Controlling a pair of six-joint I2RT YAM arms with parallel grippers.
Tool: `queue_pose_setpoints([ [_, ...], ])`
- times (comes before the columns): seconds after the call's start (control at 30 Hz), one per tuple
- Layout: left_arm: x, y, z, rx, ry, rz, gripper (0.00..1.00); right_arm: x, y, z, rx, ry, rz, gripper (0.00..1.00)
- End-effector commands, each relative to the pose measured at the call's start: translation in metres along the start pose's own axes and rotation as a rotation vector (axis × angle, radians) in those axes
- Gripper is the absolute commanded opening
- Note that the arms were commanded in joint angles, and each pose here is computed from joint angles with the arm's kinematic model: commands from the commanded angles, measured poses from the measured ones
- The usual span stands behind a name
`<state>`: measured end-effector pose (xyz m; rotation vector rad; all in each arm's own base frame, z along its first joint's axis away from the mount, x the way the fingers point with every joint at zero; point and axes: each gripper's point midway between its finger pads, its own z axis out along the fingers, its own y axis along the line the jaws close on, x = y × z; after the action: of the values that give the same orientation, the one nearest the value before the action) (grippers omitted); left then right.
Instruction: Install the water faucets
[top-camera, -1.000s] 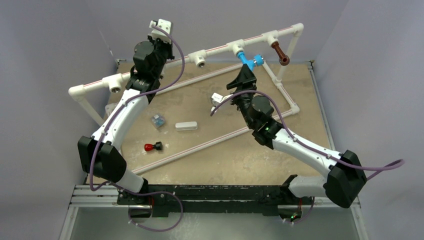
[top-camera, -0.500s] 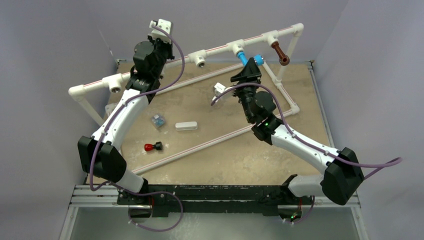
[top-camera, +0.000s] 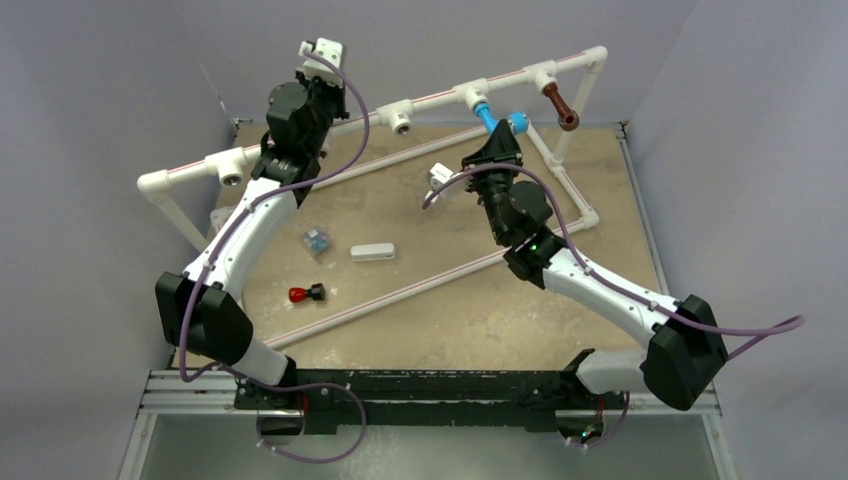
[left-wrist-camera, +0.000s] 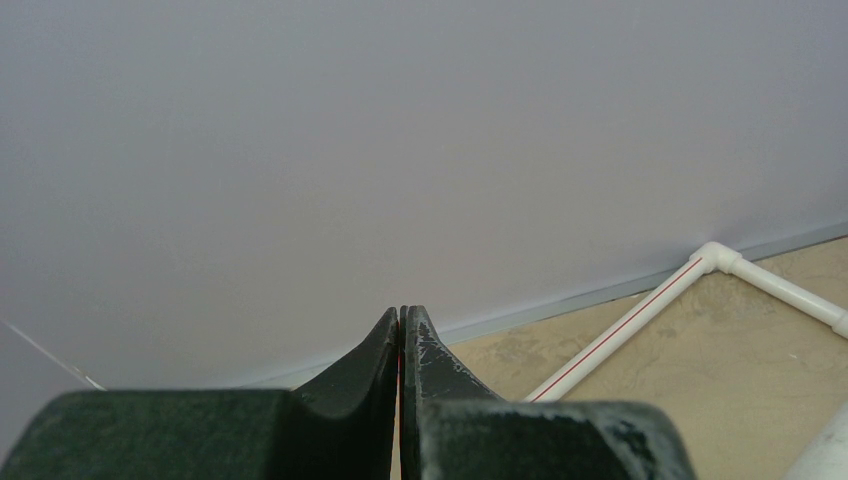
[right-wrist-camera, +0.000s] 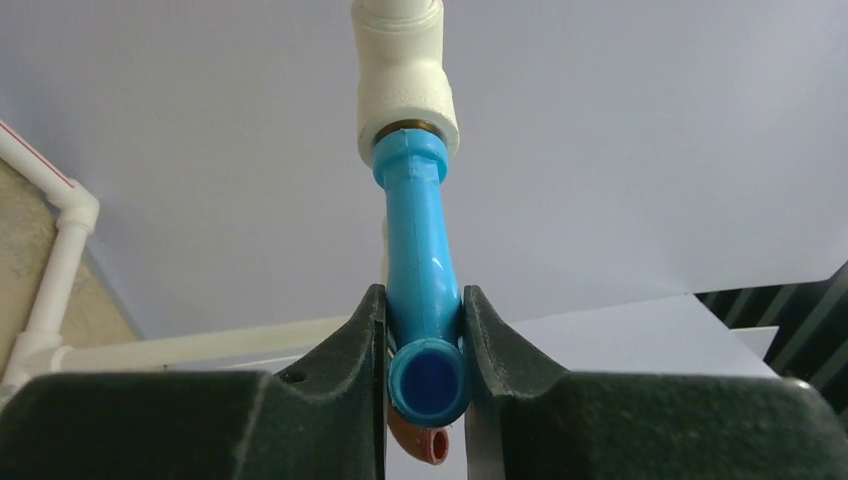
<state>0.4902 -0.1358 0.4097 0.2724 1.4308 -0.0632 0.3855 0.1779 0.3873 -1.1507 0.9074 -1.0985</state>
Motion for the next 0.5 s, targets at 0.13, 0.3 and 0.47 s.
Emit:
queue_pose_setpoints([
  [0.13, 0.053, -0.029, -0.009, 0.106, 0.163, 0.01, 0.0, 0.006, -0.037, 0.007, 0.101, 0.007, 0.453, 0.0],
  [0.3, 0.053, -0.028, -0.008, 0.101, 0.165, 0.014, 0.0, -0.006, -0.043, 0.004, 0.12, -0.067, 0.796, 0.0],
  [0.47, 0.058, -0.03, -0.006, 0.109, 0.174, 0.008, 0.0, -0.021, -0.057, 0.003, 0.129, -0.14, 1.185, 0.0],
])
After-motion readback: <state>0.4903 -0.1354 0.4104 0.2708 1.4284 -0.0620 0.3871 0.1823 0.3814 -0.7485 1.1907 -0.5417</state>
